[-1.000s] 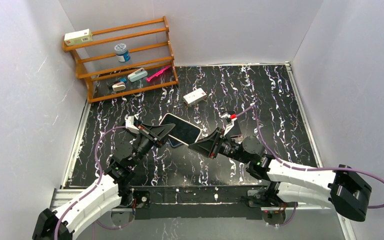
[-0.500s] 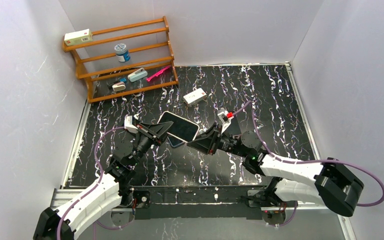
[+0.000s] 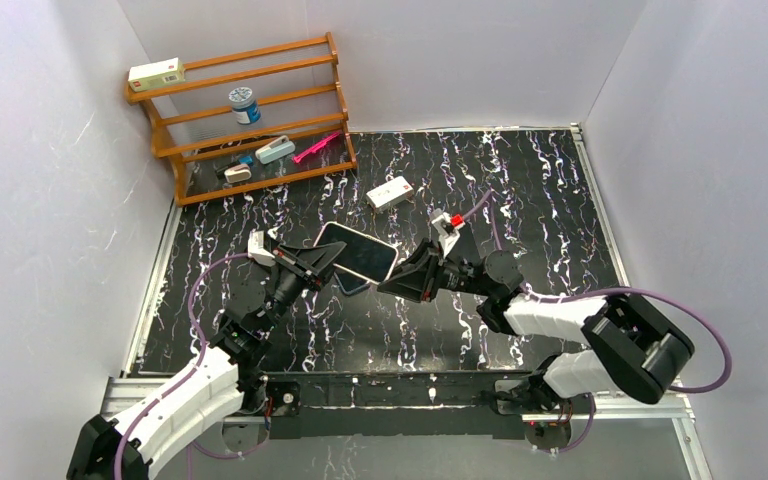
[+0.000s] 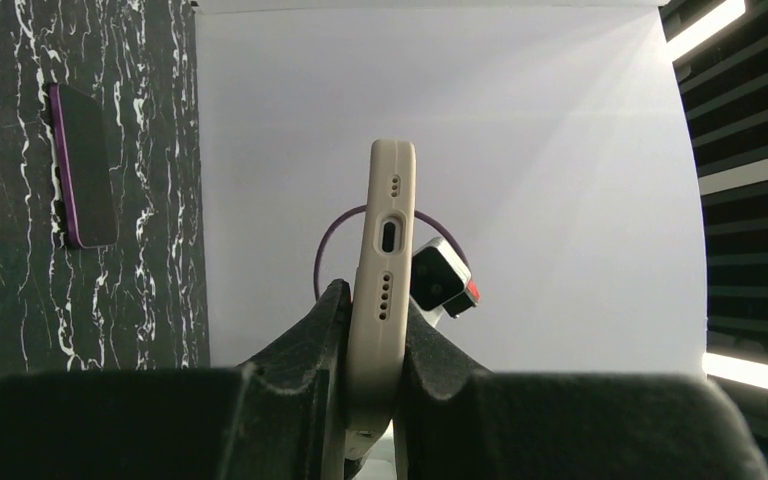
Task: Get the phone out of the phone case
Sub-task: Remove the phone case from the phone.
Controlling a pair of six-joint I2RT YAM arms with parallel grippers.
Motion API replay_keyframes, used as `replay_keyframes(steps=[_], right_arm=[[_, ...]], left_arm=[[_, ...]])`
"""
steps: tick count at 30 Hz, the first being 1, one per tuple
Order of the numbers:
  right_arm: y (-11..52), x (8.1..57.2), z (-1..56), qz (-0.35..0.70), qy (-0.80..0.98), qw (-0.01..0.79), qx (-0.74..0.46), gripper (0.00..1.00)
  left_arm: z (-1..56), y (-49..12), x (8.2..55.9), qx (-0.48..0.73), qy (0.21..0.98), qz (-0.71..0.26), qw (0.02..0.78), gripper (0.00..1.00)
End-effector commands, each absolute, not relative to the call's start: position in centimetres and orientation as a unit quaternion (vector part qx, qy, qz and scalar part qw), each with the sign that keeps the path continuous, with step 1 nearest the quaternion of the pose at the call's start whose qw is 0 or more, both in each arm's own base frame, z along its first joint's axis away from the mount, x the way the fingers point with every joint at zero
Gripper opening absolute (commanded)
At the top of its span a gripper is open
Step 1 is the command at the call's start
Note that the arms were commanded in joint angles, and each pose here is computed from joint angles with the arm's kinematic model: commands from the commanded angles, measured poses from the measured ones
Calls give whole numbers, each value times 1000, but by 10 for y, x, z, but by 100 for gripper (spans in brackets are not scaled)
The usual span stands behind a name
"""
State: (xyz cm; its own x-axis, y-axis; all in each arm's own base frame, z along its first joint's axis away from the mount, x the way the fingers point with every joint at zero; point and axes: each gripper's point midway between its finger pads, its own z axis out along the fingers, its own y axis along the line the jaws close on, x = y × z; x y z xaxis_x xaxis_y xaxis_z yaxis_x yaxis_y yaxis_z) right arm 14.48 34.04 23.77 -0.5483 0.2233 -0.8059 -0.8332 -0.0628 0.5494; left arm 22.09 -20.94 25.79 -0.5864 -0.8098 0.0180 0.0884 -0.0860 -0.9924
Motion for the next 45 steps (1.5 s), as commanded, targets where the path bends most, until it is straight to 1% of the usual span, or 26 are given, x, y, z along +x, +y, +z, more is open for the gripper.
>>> replay_keyframes(steps=[1,7,13,16,22,31,35,40,45], right_arm=[[342,164,240,685,551,400,-261,1],[349,168,243,730,555,334,-218,1],[352,183,222,748,590,267,-145,1],[350,192,205,745,609,249,-110,1],[342,211,177,717,648,247,-64,1],[336,217,157,677,675,279,-91,1],[333,215,160,678,673,275,-106,1],[332,215,166,695,675,237,-76,1],[331,211,181,708,663,231,-76,1]], left_arm=[[343,-224,167,-186,517,-786,284,0],[366,-222,155,-148,488,-808,295,0],[382,-215,147,-130,461,-822,308,0],[385,-211,145,-132,451,-826,312,0],[393,-207,141,-129,436,-833,315,0],[403,-196,136,-133,411,-843,322,0],[404,-193,134,-129,404,-843,332,0],[403,-187,131,-117,386,-841,360,0],[390,-195,134,-111,400,-836,358,0]])
